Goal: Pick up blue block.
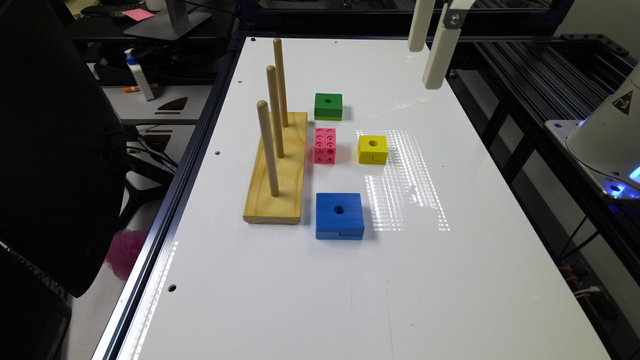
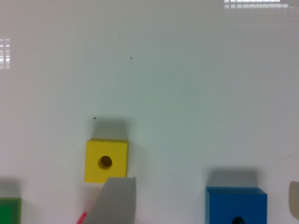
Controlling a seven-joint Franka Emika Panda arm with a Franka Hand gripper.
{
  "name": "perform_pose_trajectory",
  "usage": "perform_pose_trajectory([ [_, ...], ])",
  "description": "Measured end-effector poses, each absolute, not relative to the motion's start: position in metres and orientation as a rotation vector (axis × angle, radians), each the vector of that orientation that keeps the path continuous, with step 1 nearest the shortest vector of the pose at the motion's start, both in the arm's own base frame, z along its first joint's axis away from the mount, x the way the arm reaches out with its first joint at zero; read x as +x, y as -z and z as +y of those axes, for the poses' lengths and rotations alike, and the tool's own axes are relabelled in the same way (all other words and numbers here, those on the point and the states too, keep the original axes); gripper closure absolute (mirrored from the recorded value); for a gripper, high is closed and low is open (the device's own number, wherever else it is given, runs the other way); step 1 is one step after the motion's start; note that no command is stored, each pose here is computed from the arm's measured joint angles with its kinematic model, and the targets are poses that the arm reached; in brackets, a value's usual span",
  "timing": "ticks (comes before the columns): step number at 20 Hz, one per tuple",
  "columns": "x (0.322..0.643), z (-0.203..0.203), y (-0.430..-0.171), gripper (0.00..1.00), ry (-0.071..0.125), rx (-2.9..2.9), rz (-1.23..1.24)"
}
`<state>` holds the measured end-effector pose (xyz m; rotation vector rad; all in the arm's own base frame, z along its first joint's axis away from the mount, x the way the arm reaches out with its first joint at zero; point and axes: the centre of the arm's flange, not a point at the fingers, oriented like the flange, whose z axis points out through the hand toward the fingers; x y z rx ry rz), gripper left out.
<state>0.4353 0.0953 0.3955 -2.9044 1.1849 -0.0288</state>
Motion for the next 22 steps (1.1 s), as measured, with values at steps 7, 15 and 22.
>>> perform_pose_trajectory([
  [7, 0.456, 0.116, -0.395, 0.00, 0.062, -2.894, 1.165],
  [15, 0.488, 0.138, -0.386, 0.00, 0.047, -2.891, 1.158],
  [22, 0.489, 0.138, -0.384, 0.00, 0.043, -2.892, 1.158],
])
